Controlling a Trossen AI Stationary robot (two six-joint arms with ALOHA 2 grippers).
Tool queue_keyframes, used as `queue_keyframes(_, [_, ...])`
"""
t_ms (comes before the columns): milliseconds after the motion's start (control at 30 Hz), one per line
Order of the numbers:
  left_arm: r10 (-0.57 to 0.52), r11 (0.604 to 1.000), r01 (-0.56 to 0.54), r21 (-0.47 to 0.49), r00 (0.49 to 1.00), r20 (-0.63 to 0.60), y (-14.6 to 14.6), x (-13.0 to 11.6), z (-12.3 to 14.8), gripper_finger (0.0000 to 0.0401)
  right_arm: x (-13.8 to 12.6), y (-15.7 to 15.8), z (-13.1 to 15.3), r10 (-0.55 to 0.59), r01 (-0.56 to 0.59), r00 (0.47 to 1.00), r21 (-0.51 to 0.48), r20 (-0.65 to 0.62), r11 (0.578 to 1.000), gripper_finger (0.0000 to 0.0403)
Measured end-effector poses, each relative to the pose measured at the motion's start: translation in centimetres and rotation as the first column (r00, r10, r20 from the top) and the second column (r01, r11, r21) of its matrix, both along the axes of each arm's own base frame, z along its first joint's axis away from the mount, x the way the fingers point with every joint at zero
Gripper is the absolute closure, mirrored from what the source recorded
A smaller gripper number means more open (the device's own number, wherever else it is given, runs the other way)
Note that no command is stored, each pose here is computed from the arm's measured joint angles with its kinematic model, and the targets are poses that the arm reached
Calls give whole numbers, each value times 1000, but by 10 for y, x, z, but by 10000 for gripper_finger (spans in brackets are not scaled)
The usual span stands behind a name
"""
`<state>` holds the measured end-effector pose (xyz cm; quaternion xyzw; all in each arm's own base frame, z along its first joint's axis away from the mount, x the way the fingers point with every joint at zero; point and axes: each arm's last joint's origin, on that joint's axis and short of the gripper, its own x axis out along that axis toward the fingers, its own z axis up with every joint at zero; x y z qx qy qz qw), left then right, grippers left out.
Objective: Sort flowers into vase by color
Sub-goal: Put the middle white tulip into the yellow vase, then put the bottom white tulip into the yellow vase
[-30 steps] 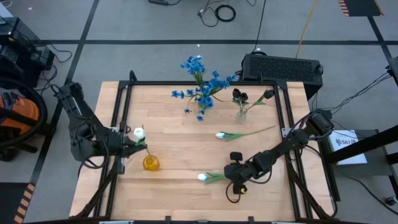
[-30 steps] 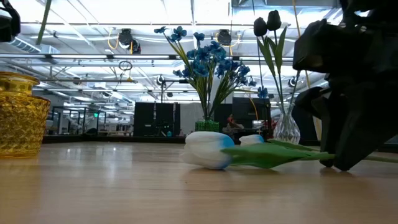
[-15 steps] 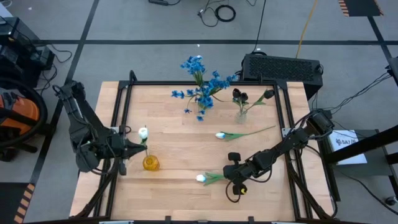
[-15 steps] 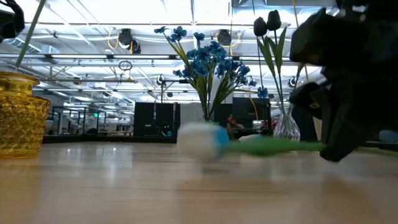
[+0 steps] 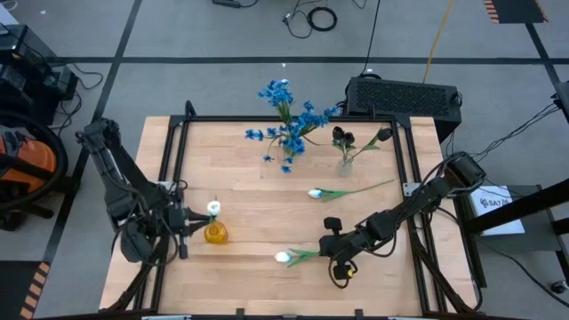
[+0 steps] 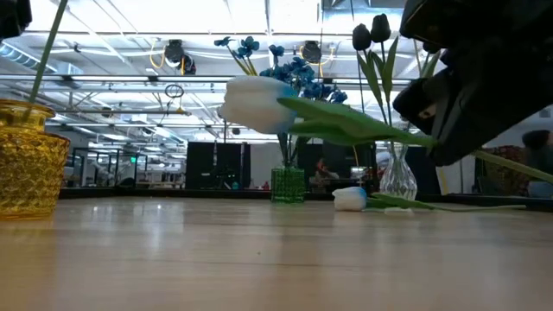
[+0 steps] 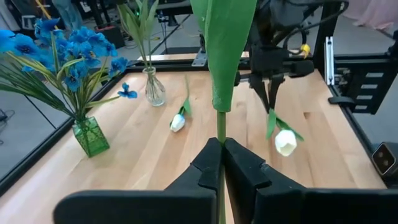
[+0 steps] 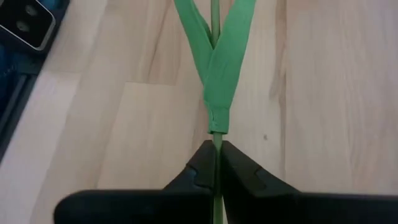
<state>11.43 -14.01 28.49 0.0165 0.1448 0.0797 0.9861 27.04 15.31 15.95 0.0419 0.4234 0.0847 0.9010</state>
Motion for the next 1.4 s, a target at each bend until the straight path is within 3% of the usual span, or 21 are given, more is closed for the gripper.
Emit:
queue_keyframes(200, [-2, 1000, 2, 19, 1000, -20, -4, 2, -5, 382, 2, 1, 3, 12, -12, 999, 7, 35, 1000, 400])
queue_keyframes(333, [-32, 998, 28, -61, 998, -57, -5, 2, -7, 369, 4, 3, 5, 27, -27, 997, 12, 71, 1000, 400])
queue_keyframes(500, [-60, 989, 44, -139, 992, -109, -4, 0, -11, 310, 6, 4, 7, 42, -43, 994, 16, 100, 999, 401])
queue_keyframes(667, [-58, 990, 39, -136, 989, -138, -3, -1, -13, 245, 7, 4, 12, 59, -62, 989, 16, 138, 998, 401])
queue_keyframes(800, [-83, 992, 71, -105, 989, -122, -4, -1, -3, 227, 8, 2, 33, 80, -90, 963, 27, 256, 996, 401])
queue_keyframes(900, [-92, 994, 87, -63, 992, -90, -4, 0, 14, 226, 9, -4, 63, 76, -105, 906, 48, 416, 993, 400])
queue_keyframes(1033, [-96, 995, 96, 2, 995, -31, -4, 1, 41, 226, 4, -12, 105, 41, -121, 777, 84, 628, 989, 399])
queue_keyframes(1200, [11, 995, -22, 101, 994, 111, -2, 6, 71, 225, -1, -21, 146, 14, -133, 530, 67, 848, 989, 398])
queue_keyframes(1267, [55, 991, -74, 108, 984, 170, -1, 11, 82, 225, -1, -22, 152, 12, -128, 463, 54, 886, 990, 397])
queue_keyframes(1400, [71, 991, -99, 94, 963, 260, 0, 30, 99, 225, 4, -26, 152, 7, -105, 421, 41, 907, 994, 397])
